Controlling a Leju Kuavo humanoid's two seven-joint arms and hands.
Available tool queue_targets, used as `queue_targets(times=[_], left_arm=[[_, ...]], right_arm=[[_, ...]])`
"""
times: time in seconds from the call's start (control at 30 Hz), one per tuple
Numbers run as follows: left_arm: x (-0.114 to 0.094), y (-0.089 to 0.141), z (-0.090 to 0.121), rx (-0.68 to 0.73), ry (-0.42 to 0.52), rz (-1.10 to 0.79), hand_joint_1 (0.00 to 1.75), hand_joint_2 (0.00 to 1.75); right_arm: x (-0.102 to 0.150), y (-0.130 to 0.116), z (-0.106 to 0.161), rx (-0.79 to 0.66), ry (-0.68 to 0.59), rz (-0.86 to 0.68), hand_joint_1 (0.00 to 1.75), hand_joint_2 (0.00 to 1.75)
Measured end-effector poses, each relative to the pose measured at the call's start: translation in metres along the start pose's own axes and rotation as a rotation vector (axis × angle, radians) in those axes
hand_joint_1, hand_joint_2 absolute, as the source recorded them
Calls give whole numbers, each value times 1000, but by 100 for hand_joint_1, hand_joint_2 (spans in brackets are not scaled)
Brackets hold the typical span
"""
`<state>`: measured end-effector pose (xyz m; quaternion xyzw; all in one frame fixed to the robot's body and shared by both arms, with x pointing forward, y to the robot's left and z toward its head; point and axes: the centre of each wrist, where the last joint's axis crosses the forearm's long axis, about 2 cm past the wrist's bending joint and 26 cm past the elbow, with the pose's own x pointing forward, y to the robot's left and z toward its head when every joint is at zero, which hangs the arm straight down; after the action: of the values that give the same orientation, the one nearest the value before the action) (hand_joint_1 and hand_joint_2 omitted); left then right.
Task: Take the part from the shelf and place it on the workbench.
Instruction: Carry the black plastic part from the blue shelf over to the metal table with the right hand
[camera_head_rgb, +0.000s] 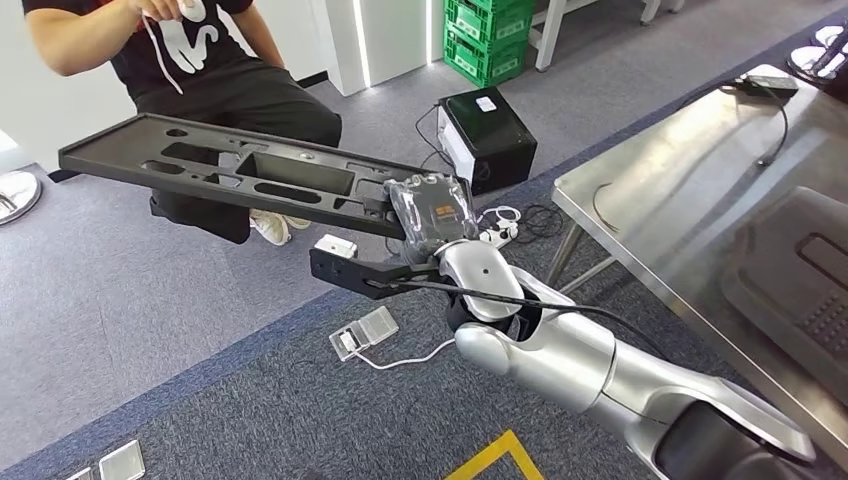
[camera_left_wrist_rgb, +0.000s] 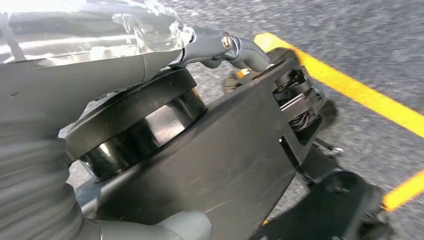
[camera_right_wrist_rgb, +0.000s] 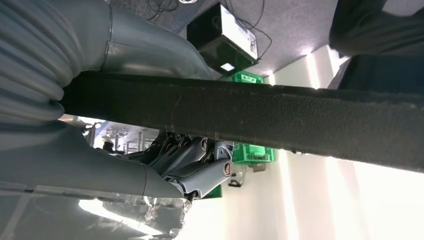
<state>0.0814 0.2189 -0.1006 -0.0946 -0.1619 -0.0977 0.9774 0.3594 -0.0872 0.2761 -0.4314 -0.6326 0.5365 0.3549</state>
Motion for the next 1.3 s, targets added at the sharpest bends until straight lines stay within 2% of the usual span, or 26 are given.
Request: queue_targets(times=[0.83, 1.3], left_arm=[[0, 0, 0, 1, 4, 17, 0, 175], [4, 3, 0, 2, 3, 13, 0, 175]], right_arm=[[-2, 4, -3, 12, 14, -13, 175, 175], [-15, 1, -7, -9, 69, 0, 175, 175]])
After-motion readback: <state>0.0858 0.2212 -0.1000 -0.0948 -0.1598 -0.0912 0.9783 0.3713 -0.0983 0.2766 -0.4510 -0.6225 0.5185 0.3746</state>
